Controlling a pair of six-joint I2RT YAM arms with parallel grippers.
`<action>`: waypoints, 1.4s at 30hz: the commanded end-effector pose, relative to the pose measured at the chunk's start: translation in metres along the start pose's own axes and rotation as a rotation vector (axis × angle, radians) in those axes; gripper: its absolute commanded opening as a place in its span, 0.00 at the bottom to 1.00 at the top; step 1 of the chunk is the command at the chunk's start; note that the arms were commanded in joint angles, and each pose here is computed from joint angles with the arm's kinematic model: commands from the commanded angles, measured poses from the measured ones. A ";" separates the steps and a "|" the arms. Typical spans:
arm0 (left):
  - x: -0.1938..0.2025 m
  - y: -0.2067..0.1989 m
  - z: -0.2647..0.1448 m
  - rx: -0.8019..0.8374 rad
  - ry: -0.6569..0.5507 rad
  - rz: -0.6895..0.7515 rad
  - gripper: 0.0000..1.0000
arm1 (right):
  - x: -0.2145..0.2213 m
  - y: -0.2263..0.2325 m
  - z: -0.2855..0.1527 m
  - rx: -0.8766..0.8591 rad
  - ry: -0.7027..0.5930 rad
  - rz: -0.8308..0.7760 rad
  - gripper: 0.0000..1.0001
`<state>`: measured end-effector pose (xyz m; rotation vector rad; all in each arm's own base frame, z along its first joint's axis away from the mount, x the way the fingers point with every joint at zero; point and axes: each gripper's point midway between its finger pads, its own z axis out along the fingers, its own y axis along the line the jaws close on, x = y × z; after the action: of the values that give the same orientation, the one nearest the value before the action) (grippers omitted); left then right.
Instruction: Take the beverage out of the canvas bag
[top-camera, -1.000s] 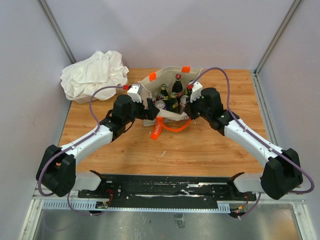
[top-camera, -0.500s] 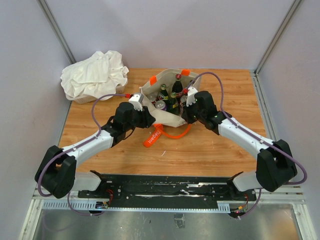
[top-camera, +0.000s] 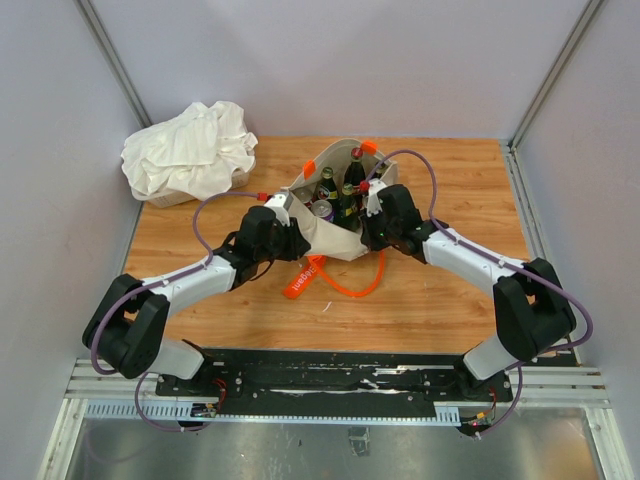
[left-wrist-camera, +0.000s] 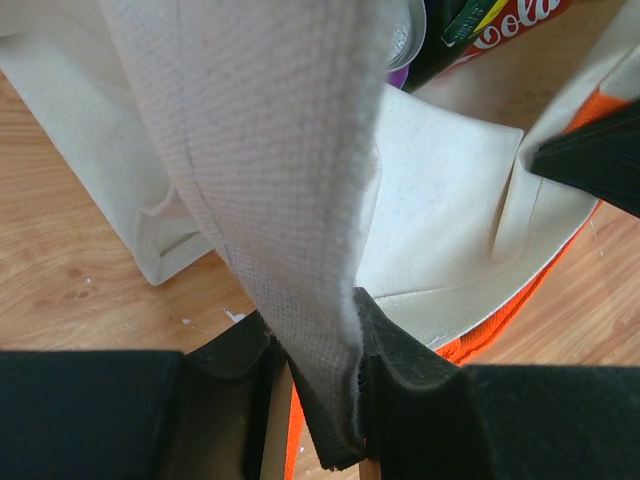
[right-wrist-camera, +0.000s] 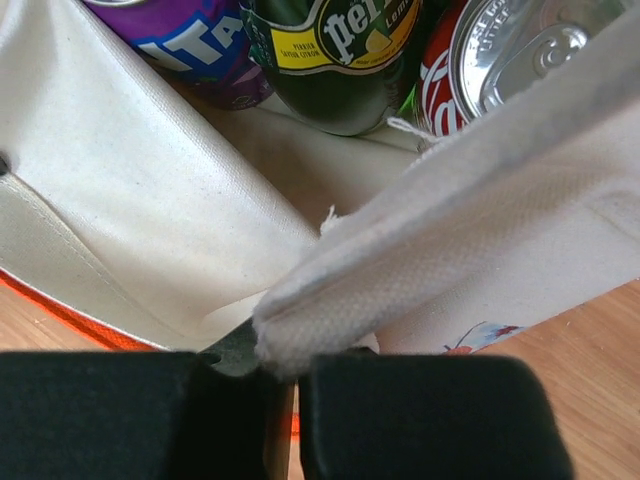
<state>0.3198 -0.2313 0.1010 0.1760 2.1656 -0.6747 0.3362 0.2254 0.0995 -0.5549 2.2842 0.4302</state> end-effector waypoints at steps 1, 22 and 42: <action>0.036 0.016 -0.005 -0.059 0.144 0.034 0.02 | -0.017 -0.033 -0.021 0.176 0.001 -0.034 0.10; 0.053 0.012 0.010 -0.053 0.177 0.062 0.01 | -0.144 -0.041 -0.046 0.176 -0.253 -0.146 0.49; 0.049 0.008 0.023 -0.047 0.197 0.101 0.01 | -0.182 -0.003 -0.034 0.026 -0.364 -0.138 0.03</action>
<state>0.3265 -0.2486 0.0852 0.2770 2.1926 -0.6306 0.4220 0.2426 0.2583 -0.5605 1.8923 0.3613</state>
